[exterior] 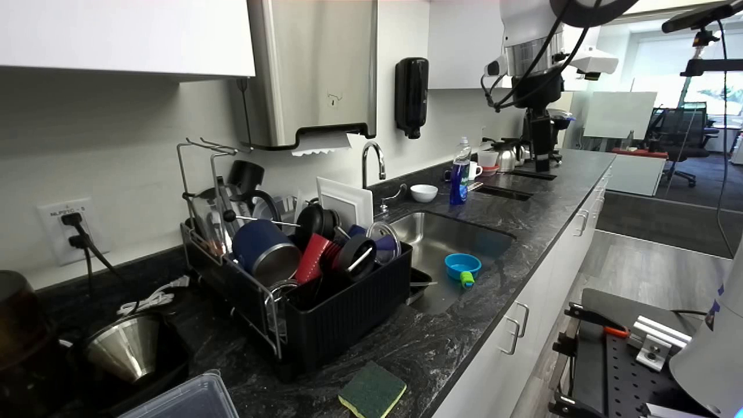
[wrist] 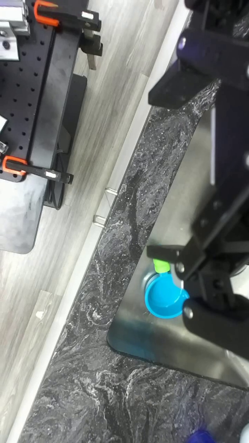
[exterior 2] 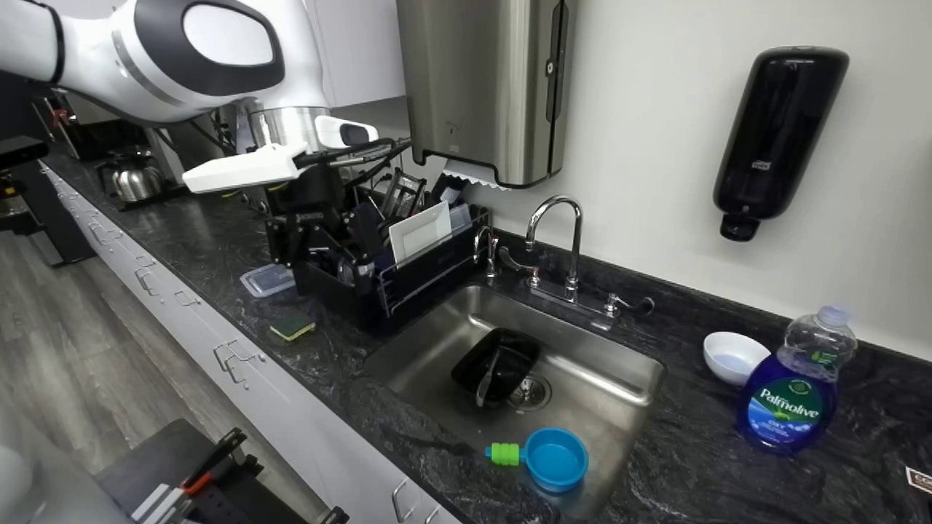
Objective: Take the blue pan out of the sink and place it on the dishrack
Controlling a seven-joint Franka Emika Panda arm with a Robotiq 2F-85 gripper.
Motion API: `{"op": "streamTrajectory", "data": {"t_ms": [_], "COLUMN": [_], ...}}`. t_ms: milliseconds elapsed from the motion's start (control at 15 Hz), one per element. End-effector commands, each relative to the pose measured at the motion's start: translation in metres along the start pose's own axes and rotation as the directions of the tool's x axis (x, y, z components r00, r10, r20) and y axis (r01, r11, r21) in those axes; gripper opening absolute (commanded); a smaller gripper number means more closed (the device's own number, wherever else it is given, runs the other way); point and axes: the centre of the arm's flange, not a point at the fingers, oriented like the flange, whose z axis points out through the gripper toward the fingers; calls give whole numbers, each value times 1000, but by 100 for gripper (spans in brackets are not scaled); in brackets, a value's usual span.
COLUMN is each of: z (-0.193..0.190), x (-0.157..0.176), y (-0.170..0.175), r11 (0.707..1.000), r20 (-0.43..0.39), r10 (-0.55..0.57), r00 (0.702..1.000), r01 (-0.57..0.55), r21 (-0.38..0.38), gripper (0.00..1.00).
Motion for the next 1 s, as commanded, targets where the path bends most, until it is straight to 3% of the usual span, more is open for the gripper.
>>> {"op": "streamTrajectory", "data": {"t_ms": [0,933], "z": [20,82], "x": [17,71], "y": [10,51], "r11": [1000,994], "r20": [9,-76], "r10": [-14,-103], "r00": [1000,992], "r01": [14,106], "r21": [7,34], "gripper": [100,100]}}
